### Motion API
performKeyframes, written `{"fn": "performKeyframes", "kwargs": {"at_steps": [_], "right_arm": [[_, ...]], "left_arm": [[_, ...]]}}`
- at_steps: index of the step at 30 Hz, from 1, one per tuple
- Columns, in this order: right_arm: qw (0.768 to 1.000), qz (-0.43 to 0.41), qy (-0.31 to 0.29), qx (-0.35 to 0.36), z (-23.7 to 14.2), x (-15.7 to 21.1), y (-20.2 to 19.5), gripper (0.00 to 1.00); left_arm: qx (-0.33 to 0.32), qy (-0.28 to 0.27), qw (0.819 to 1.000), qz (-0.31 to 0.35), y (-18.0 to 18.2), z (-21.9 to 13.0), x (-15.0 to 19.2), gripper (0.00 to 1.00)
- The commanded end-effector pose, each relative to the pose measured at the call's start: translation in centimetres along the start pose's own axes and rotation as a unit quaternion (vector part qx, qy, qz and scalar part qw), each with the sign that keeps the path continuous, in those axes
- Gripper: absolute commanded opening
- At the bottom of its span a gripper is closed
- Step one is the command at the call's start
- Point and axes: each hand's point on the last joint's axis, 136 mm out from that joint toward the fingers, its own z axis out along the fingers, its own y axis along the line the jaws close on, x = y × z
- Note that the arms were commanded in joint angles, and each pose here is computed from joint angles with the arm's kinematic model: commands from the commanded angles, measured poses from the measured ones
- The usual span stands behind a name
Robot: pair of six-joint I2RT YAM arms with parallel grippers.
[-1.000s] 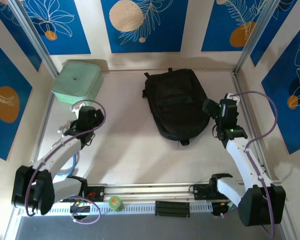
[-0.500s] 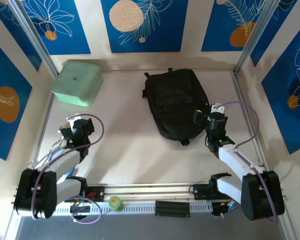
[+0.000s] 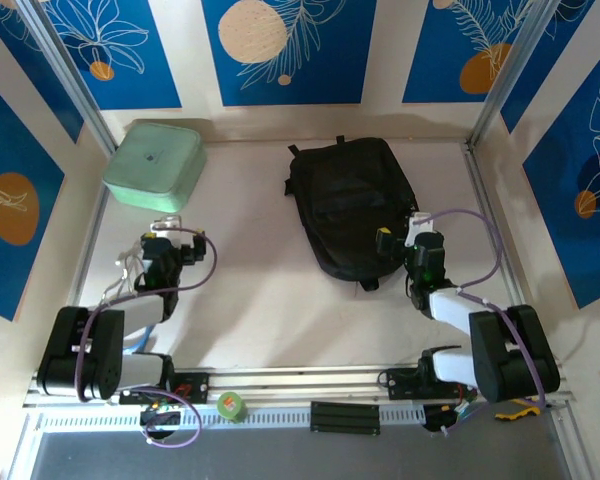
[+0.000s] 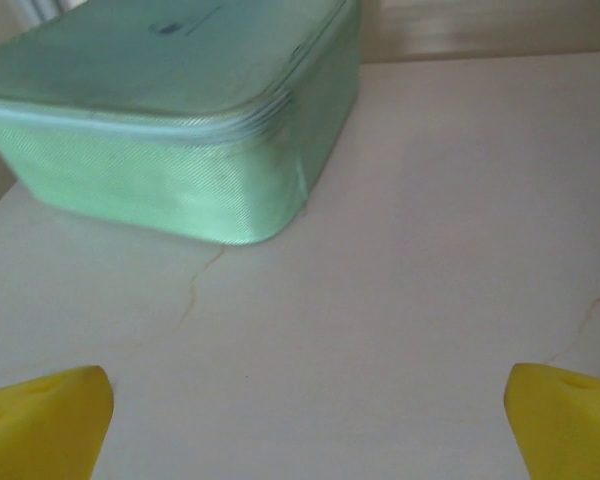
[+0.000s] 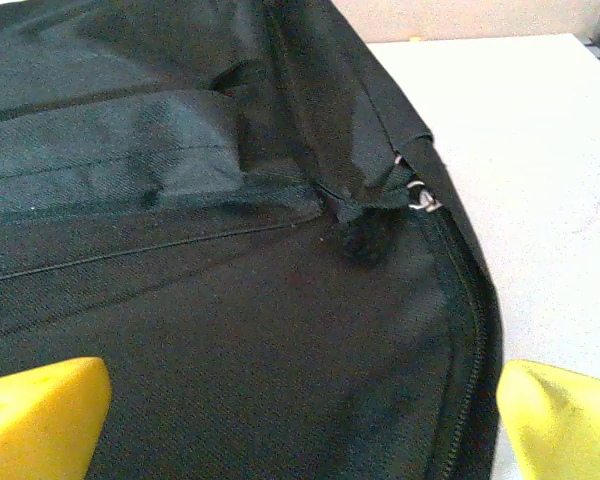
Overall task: Pack the student bag
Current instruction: Reset both arms
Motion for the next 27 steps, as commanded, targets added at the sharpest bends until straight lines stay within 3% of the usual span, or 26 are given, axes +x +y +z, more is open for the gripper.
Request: {"fn": "performKeyframes", "kwargs": {"at_steps": [1, 5, 9, 16, 21, 27], "right_arm": [[0.997, -0.027, -0.058, -0.033, 0.2, -2.6, 1.1, 0.99], [0.997, -0.018, -0.067, -0.039, 1.1, -2.1, 0.4, 0.99], [0.997, -0.007, -0.06, -0.054, 1.6, -1.3, 0.2, 0.99], [0.999, 0.015, -0.026, -0.035, 3.1, -0.4, -0.9, 0.99], [0.999, 0.029, -0.002, -0.016, 4.1, -0.4, -1.7, 0.99], [0.999, 0.03, -0.003, -0.016, 4.1, -0.4, -1.7, 0.99]], "left_arm": [[0.025, -0.043, 0.999, 0.014, -0.6, 0.1, -1.2, 0.99], [0.057, -0.07, 0.996, 0.016, -1.8, 0.4, -0.2, 0.99], [0.04, -0.081, 0.996, 0.01, -1.2, 0.7, 0.6, 0.99], [0.025, -0.05, 0.998, 0.007, -0.8, 1.6, 0.9, 1.0], [0.021, 0.001, 1.0, 0.01, -0.8, 3.4, 1.3, 1.0], [0.013, 0.0, 1.0, 0.012, -0.7, 3.5, 1.2, 1.0]]}}
